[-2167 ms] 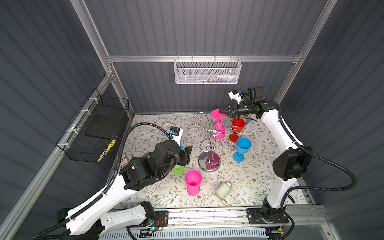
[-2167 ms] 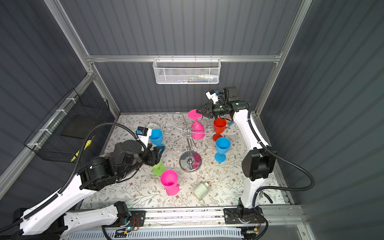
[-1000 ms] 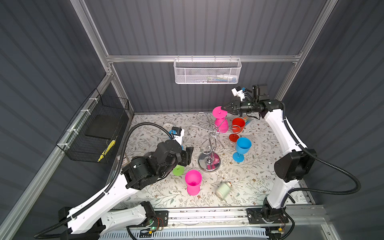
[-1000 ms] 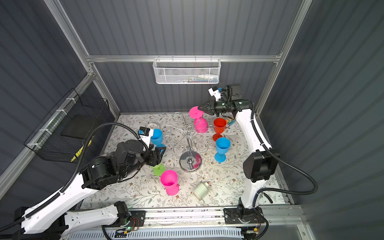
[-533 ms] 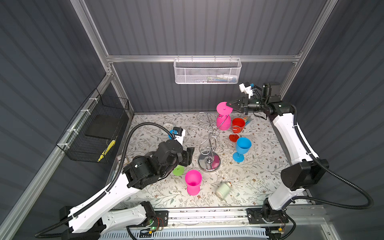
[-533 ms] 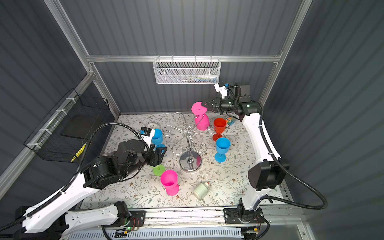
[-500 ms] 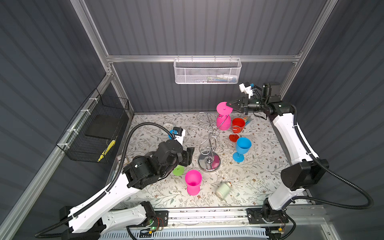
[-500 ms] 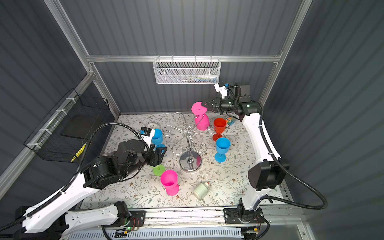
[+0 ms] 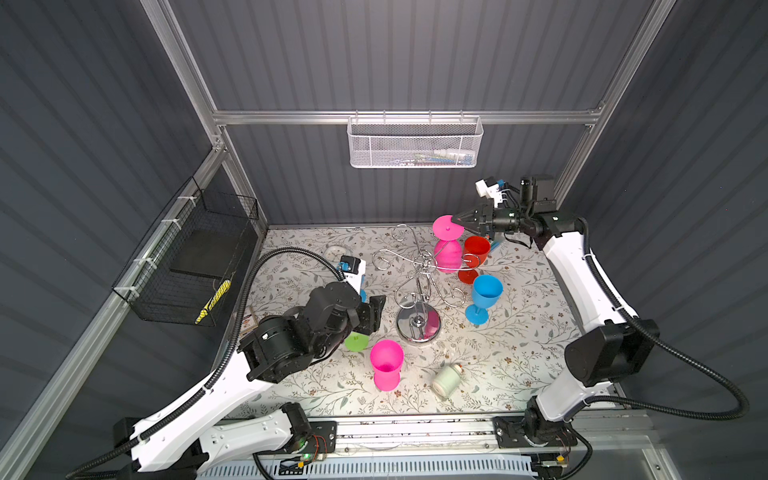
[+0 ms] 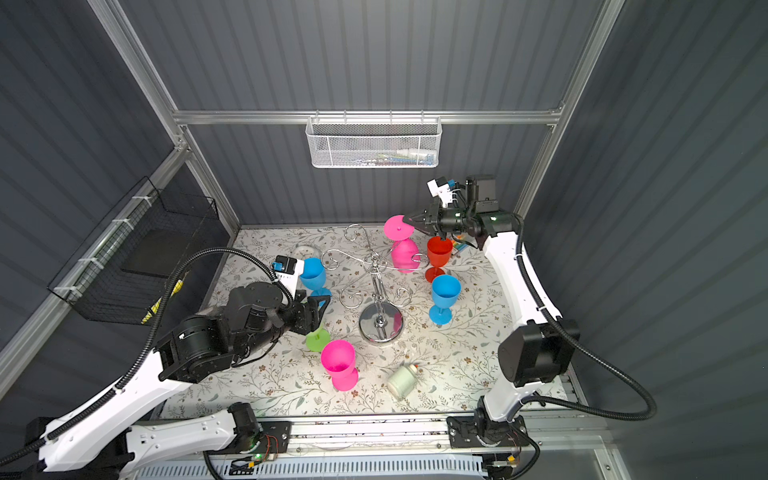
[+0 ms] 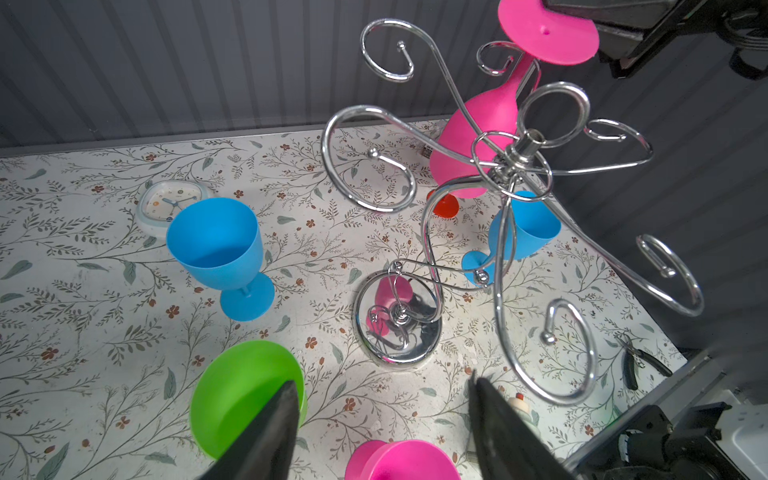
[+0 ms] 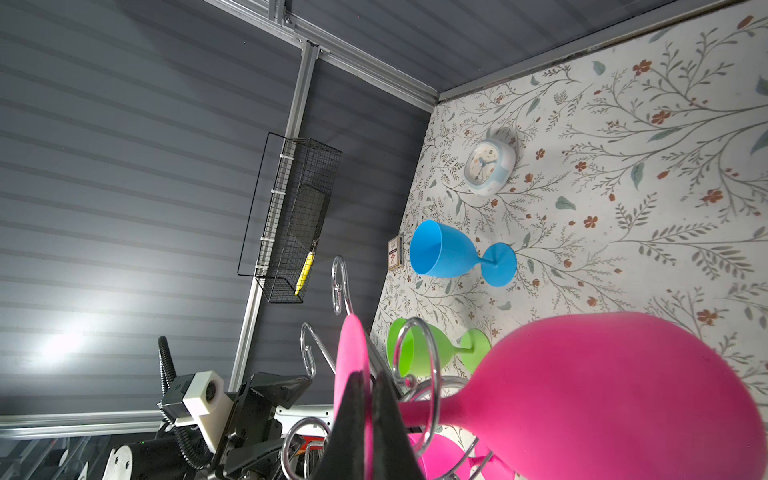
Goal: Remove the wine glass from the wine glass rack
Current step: 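Lift the magenta glass up off the rack arm with the right gripper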
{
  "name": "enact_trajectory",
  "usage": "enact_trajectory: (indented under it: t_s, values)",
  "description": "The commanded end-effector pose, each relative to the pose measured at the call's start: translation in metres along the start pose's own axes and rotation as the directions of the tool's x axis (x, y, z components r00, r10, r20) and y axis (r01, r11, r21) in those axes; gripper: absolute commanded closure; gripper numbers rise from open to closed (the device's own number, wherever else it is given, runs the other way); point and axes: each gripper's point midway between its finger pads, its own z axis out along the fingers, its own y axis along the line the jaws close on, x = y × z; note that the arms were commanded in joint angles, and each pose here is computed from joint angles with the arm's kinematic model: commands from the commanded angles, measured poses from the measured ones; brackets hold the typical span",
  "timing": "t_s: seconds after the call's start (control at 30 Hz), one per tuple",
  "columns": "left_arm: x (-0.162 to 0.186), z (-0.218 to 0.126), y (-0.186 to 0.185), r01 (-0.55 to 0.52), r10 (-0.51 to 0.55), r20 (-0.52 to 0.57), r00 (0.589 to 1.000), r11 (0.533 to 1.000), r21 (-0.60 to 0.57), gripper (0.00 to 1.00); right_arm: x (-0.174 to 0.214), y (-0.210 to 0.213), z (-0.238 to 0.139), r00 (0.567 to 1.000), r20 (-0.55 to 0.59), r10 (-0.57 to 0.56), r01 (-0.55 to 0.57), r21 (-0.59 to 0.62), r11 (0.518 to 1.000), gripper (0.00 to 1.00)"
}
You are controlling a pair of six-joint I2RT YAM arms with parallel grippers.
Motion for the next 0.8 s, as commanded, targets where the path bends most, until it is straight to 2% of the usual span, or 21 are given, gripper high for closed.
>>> enact_trajectory:
  t_s: [0.0, 0.4, 0.77]
  values:
    - [0.001, -0.002, 0.001, 0.010, -0.010, 0.003, 1.000, 1.000, 0.002, 0.33, 0.006, 0.021, 0.003, 0.999, -0.001, -0.047, 0.047, -0.030, 0.998, 1.00]
    - [0.004, -0.010, 0.006, 0.029, -0.029, 0.011, 1.000, 1.000, 0.003, 0.33, 0.005, 0.033, 0.025, 0.999, -0.007, -0.052, 0.052, -0.044, 0.998, 1.00]
    - [0.005, -0.014, 0.010, 0.035, -0.035, 0.011, 0.999, 0.999, -0.004, 0.33, -0.023, 0.039, 0.042, 0.999, 0.024, -0.039, 0.040, -0.077, 0.996, 1.00]
